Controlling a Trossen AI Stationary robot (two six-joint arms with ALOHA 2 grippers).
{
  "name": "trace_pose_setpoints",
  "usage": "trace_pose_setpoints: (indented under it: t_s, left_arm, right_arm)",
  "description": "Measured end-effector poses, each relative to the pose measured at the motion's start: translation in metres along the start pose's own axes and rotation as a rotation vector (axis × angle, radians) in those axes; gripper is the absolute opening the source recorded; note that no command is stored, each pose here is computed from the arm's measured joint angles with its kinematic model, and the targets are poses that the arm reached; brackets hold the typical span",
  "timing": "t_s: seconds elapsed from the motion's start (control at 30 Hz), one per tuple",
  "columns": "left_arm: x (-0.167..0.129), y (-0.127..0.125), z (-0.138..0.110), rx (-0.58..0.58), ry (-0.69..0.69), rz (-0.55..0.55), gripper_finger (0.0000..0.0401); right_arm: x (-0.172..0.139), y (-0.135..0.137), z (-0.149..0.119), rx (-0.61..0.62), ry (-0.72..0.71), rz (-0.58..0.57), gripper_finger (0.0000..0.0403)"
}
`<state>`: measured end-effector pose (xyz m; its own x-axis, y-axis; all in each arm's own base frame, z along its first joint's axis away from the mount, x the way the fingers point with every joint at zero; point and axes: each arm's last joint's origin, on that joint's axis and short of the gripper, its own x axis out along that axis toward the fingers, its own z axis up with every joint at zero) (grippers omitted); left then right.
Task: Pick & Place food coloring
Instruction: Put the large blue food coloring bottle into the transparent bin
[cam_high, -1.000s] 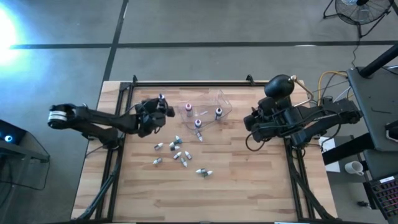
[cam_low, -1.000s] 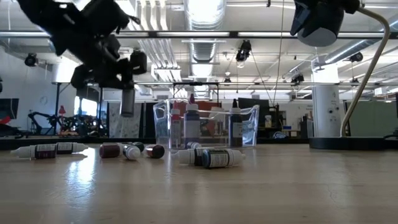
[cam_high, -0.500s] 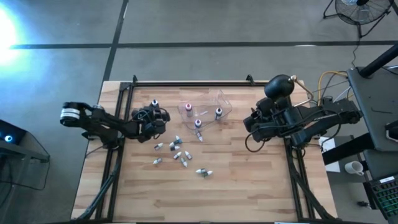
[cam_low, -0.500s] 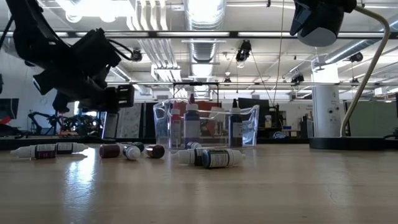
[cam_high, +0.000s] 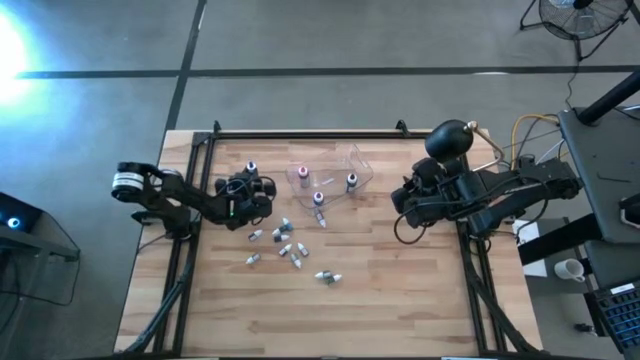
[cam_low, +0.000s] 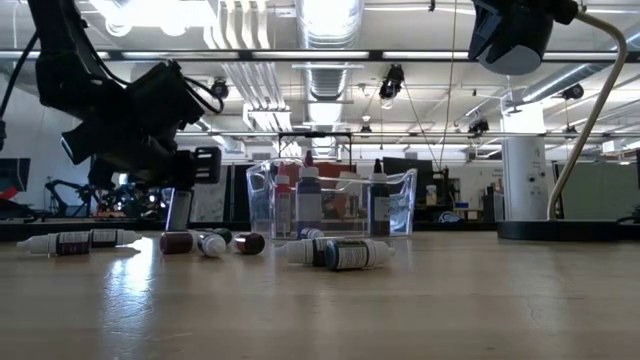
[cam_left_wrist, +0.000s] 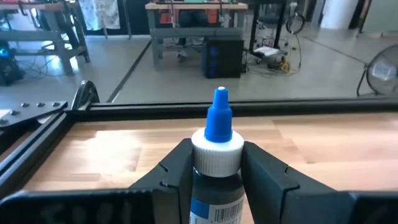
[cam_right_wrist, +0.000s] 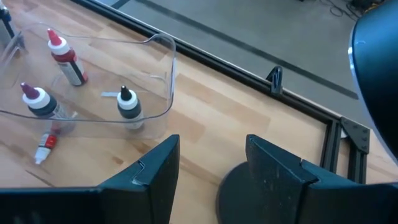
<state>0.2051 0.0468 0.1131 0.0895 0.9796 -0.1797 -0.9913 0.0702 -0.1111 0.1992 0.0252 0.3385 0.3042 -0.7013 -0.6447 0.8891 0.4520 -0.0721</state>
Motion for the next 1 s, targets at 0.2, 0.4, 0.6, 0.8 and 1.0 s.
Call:
trace_pose_setpoints:
  t_s: [0.2, 0.4, 0.6, 0.8, 1.0]
  left_arm:
    - [0.0, 0.002, 0.0, -0.077, -0.034, 0.029, 0.0118]
    - [0.0, 0.003, -0.002, -0.064, -0.009, 0.014, 0.0145]
    - [-0.001, -0.001, 0.003, -0.077, 0.01, -0.011, 0.0146]
    - [-0.008, -0.01, 0.018, -0.044, 0.072, -0.12, 0.0147]
    - [-0.028, -0.004, 0.023, -0.049, 0.173, -0.21, 0.0147]
  right_arm:
    - [0.0, 0.0, 0.0, 0.004, 0.0, 0.002, 0.0176]
    - [0.0, 0.0, 0.0, 0.006, 0.0, 0.002, 0.0176]
    - [0.0, 0.0, 0.0, -0.002, -0.001, 0.0, 0.0176]
    - [0.0, 0.0, 0.0, -0.008, -0.003, -0.001, 0.0176]
    - [0.0, 0.0, 0.0, -0.009, -0.003, -0.001, 0.0176]
